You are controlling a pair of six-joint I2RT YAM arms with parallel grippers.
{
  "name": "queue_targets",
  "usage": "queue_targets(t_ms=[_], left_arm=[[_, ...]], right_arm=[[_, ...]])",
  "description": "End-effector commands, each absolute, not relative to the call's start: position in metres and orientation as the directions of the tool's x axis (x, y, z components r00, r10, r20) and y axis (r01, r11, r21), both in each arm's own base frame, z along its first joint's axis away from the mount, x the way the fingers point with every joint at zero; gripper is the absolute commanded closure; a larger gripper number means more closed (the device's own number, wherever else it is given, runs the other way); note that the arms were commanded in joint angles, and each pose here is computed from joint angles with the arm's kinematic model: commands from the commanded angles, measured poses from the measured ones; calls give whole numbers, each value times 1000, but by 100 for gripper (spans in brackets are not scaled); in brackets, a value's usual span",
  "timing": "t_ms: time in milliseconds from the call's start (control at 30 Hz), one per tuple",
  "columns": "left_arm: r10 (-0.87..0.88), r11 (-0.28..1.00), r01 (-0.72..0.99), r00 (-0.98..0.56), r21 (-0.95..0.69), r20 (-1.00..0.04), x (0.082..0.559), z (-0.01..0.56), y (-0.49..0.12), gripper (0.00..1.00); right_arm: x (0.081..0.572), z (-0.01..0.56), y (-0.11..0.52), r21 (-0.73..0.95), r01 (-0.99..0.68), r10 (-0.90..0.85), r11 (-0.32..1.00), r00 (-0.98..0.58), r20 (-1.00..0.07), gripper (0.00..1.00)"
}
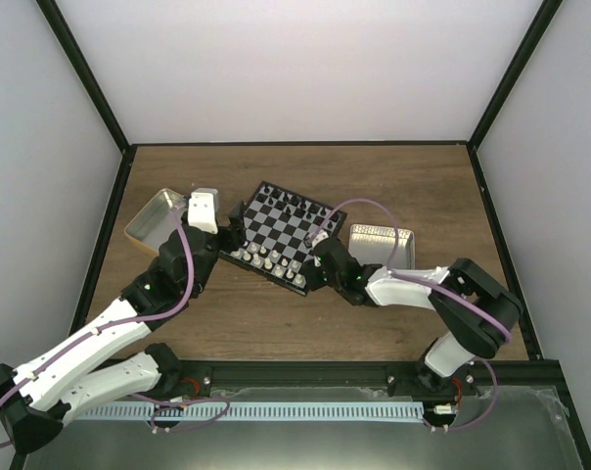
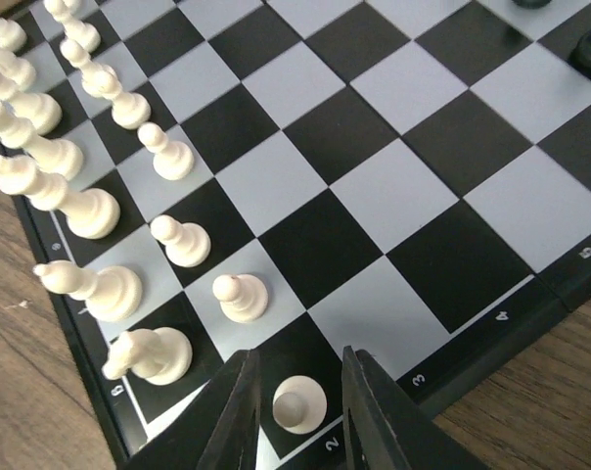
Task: Set up the chess pieces on the board
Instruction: Place the chess piece on the chessboard.
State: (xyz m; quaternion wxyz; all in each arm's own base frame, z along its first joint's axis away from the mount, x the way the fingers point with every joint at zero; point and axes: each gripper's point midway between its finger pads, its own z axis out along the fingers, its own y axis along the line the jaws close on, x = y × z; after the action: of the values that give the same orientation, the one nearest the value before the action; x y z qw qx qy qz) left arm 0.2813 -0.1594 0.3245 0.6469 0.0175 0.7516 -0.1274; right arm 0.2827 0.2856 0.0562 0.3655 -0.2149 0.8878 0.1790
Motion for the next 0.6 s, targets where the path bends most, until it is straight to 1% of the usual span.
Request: queue_targets(t_ms=[0, 67, 233, 333, 367, 400, 467, 533, 567], left_arm=[[-149, 967, 187, -145, -175, -978, 280, 333, -155, 28], [-149, 966, 189, -147, -176, -978, 280, 333, -155, 28], [-155, 964, 193, -148, -182, -977, 278, 335, -155, 28], [-158, 963, 195, -149, -186, -976, 276, 337, -153, 27], [-156, 963, 196, -153, -185, -976, 275, 337, -152, 26], [-154, 961, 207, -157, -185, -976, 273, 337, -152, 24], [-154, 955, 226, -179, -193, -972, 268, 333, -153, 14], [-179, 944, 239, -203, -226, -963, 260, 333, -150, 1], [-194, 936, 250, -212, -246, -958, 255, 334, -148, 0]], right_arm=[[282, 79, 285, 202, -483, -188, 852, -642, -743, 73], [281, 81, 285, 213, -479, -176, 852, -644, -744, 70], [280, 79, 283, 230, -441, -164, 868, -691, -705, 69], [279, 93, 282, 262, -408, -124, 874, -711, -692, 69], [280, 101, 280, 272, -397, -107, 877, -711, -695, 66], [280, 109, 277, 279, -382, -86, 881, -710, -699, 64], [280, 129, 265, 284, -337, -34, 898, -697, -716, 59], [280, 150, 247, 277, -281, 19, 919, -670, -742, 53], [278, 160, 237, 272, -260, 38, 927, -655, -755, 50]])
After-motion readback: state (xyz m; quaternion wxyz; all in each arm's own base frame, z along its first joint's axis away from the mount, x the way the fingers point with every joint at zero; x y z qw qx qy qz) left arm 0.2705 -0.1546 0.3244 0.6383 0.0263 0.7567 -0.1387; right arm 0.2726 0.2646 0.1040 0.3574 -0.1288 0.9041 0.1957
